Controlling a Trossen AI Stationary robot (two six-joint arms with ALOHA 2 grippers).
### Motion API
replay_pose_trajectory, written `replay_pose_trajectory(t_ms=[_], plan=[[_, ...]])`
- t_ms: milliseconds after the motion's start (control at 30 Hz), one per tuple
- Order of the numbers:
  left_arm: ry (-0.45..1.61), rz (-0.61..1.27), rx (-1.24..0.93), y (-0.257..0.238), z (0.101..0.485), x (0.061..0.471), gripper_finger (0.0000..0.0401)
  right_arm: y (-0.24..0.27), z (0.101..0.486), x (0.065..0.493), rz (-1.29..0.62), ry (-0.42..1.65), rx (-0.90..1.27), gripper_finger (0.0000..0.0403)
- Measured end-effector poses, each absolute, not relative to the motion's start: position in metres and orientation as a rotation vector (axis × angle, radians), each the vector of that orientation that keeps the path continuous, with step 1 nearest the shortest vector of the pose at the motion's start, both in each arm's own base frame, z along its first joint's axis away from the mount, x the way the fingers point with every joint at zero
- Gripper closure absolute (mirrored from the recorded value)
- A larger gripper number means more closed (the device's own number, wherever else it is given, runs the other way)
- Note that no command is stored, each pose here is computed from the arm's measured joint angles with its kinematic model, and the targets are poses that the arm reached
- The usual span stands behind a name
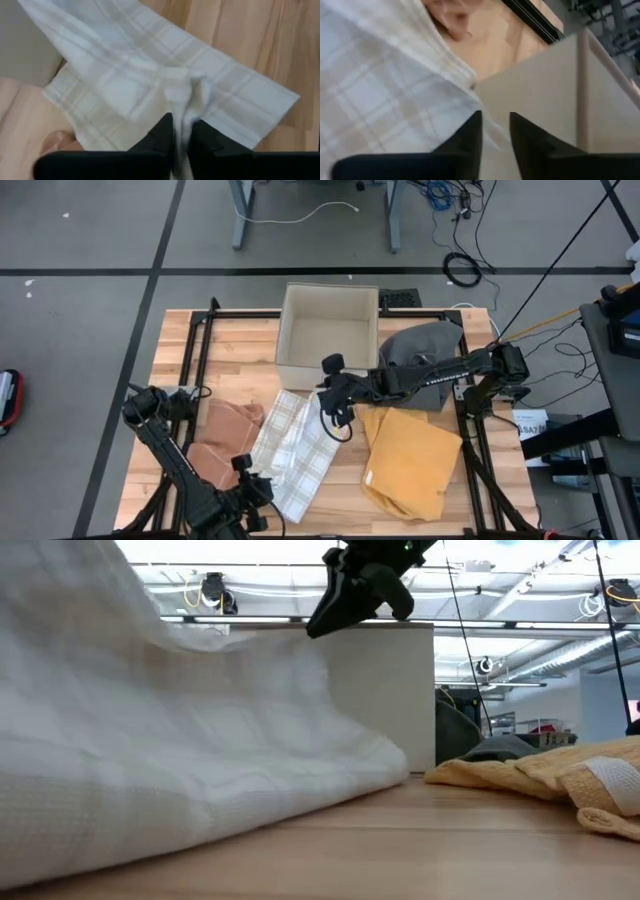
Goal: Fold towel
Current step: Fold the white patterned towel
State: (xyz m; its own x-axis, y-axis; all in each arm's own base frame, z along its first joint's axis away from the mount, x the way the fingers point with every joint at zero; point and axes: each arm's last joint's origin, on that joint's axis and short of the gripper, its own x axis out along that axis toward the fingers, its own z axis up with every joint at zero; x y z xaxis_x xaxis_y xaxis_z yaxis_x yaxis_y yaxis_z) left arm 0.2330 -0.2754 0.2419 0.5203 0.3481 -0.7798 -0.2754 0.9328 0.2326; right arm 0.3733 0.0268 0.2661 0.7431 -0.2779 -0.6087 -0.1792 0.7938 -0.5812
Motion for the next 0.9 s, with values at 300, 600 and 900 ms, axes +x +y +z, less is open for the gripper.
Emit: replay_pose_trajectory(t_ms=[300,600,900], plan=[[1.028,0.504,0.068,-0.265,0.242,0.221,0.0270,0.028,0.263,0.369,-0.180,0.810,-0.683,0.0233],[1.030,0.505,0.085,-0.267,0.242,0.215,0.0265,0.052,0.245,0.346,0.029,1.031,-0.500,0.0254],[1.045,0.511,0.092,-0.272,0.242,0.203,0.0265,0.084,0.187,0.312,0.223,1.163,-0.470,0.0259]])
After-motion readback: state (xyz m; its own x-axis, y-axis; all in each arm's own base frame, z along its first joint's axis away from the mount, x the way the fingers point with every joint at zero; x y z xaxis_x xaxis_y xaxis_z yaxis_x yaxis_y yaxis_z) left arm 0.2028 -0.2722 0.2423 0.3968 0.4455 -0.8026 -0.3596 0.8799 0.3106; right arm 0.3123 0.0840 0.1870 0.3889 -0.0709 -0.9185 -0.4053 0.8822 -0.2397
